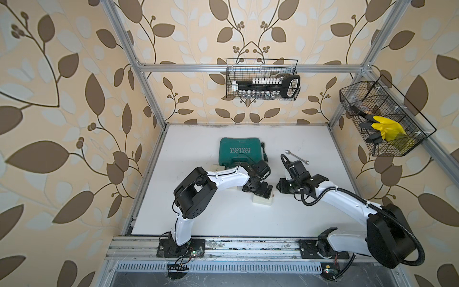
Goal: Take out the earrings from the drawer-style jewelry box
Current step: Close the drawer of the jewelry box, then reset both arms
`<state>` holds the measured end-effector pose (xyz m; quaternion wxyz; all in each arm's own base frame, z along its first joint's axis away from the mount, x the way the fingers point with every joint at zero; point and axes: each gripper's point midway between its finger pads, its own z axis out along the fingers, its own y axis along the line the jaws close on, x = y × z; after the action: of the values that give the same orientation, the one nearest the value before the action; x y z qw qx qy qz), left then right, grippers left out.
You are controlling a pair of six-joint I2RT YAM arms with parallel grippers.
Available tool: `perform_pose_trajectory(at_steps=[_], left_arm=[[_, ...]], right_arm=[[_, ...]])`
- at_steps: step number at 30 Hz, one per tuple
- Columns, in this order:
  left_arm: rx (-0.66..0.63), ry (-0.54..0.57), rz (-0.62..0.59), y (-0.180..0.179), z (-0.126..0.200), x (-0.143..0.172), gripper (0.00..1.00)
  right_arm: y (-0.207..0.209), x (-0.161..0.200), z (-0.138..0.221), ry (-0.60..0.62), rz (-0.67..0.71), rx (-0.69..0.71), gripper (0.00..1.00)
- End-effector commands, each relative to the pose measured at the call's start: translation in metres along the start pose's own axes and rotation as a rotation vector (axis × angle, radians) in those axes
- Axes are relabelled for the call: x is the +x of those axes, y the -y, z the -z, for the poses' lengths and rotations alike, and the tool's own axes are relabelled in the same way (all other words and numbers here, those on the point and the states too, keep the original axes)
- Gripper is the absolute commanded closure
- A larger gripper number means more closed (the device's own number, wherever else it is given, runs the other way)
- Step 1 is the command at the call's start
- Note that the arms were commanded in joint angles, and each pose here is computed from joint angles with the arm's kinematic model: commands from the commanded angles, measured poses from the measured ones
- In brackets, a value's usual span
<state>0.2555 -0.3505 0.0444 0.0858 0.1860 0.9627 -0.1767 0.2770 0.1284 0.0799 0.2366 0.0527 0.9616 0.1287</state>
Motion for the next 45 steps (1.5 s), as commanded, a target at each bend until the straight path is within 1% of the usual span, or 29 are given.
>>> perform_pose_trajectory(at_steps=[1,3,5,7,8,9,11,12,13,15,17,18,20,22,25,26,27,28,29,30,31,34,35,38,40,41,43,45], left_arm=[[-0.059,0.148,-0.013,-0.007,0.031,-0.019,0.01],[-0.073,0.204,-0.012,-0.01,0.042,-0.024,0.01],[-0.095,0.26,-0.01,-0.014,0.054,-0.029,0.01],[-0.146,0.332,-0.005,-0.023,0.07,-0.036,0.01],[-0.172,0.364,-0.006,-0.028,0.077,-0.039,0.01],[-0.219,0.403,-0.005,-0.036,0.086,-0.042,0.01],[-0.32,0.48,0.0,-0.053,0.105,-0.05,0.01],[-0.387,0.524,0.004,-0.064,0.117,-0.054,0.01],[-0.452,0.565,0.01,-0.075,0.128,-0.056,0.01],[-0.549,0.629,0.034,-0.096,0.149,-0.061,0.01],[-0.601,0.675,0.072,-0.118,0.164,-0.065,0.01],[-0.622,0.692,0.107,-0.134,0.171,-0.066,0.01],[-0.668,0.714,0.203,-0.169,0.181,-0.062,0.01],[-0.718,0.702,0.298,-0.209,0.188,-0.053,0.01],[-0.818,0.632,0.402,-0.267,0.19,-0.031,0.01],[-0.843,0.609,0.442,-0.285,0.19,-0.023,0.01],[-0.86,0.596,0.464,-0.297,0.189,-0.017,0.01],[-0.879,0.597,0.481,-0.309,0.189,-0.012,0.01],[-0.904,0.61,0.496,-0.318,0.191,-0.008,0.01],[-0.916,0.629,0.507,-0.323,0.192,-0.006,0.01],[-0.915,0.648,0.511,-0.327,0.192,-0.005,0.01],[-0.901,0.672,0.5,-0.331,0.193,-0.01,0.01],[-0.906,0.668,0.495,-0.333,0.192,-0.01,0.01],[-0.937,0.655,0.488,-0.341,0.19,-0.006,0.01],[-0.961,0.653,0.496,-0.345,0.189,-0.004,0.01],[-0.966,0.65,0.494,-0.346,0.188,-0.003,0.01],[-0.967,0.647,0.489,-0.348,0.183,-0.002,0.01],[-0.962,0.649,0.485,-0.349,0.179,-0.003,0.01]], right_arm=[[0.038,-0.03,0.029,0.158,-0.068,0.181,0.69],[0.053,-0.043,0.046,0.239,-0.119,0.23,0.67],[0.064,-0.055,0.061,0.316,-0.161,0.269,0.61],[0.074,-0.07,0.076,0.407,-0.177,0.322,0.55],[0.078,-0.077,0.082,0.455,-0.177,0.351,0.52],[0.084,-0.085,0.088,0.511,-0.183,0.391,0.46],[0.098,-0.101,0.1,0.632,-0.174,0.491,0.4],[0.105,-0.107,0.104,0.685,-0.156,0.545,0.13],[0.111,-0.11,0.104,0.712,-0.135,0.597,0.0],[0.116,-0.117,0.098,0.707,-0.056,0.652,0.0],[0.122,-0.121,0.087,0.68,-0.002,0.701,0.0],[0.124,-0.121,0.079,0.669,0.017,0.711,0.0],[0.121,-0.124,0.061,0.671,0.079,0.686,0.0],[0.116,-0.124,0.042,0.672,0.136,0.65,0.0],[0.117,-0.12,0.016,0.67,0.146,0.61,0.0],[0.117,-0.123,0.012,0.649,0.147,0.611,0.0],[0.113,-0.127,0.007,0.65,0.17,0.585,0.0],[0.115,-0.129,0.003,0.624,0.184,0.593,0.0],[0.118,-0.133,0.002,0.623,0.192,0.616,0.0],[0.119,-0.135,0.005,0.643,0.202,0.635,0.0],[0.118,-0.138,0.007,0.677,0.212,0.62,0.0],[0.126,-0.134,0.007,0.765,0.184,0.533,0.0],[0.13,-0.132,0.005,0.735,0.16,0.503,0.0],[0.135,-0.131,0.003,0.746,0.137,0.412,0.0],[0.133,-0.127,-0.003,0.754,0.154,0.355,0.0],[0.132,-0.126,-0.005,0.777,0.172,0.353,0.0],[0.132,-0.124,-0.006,0.755,0.164,0.349,0.0],[0.132,-0.125,-0.005,0.764,0.169,0.353,0.0]])
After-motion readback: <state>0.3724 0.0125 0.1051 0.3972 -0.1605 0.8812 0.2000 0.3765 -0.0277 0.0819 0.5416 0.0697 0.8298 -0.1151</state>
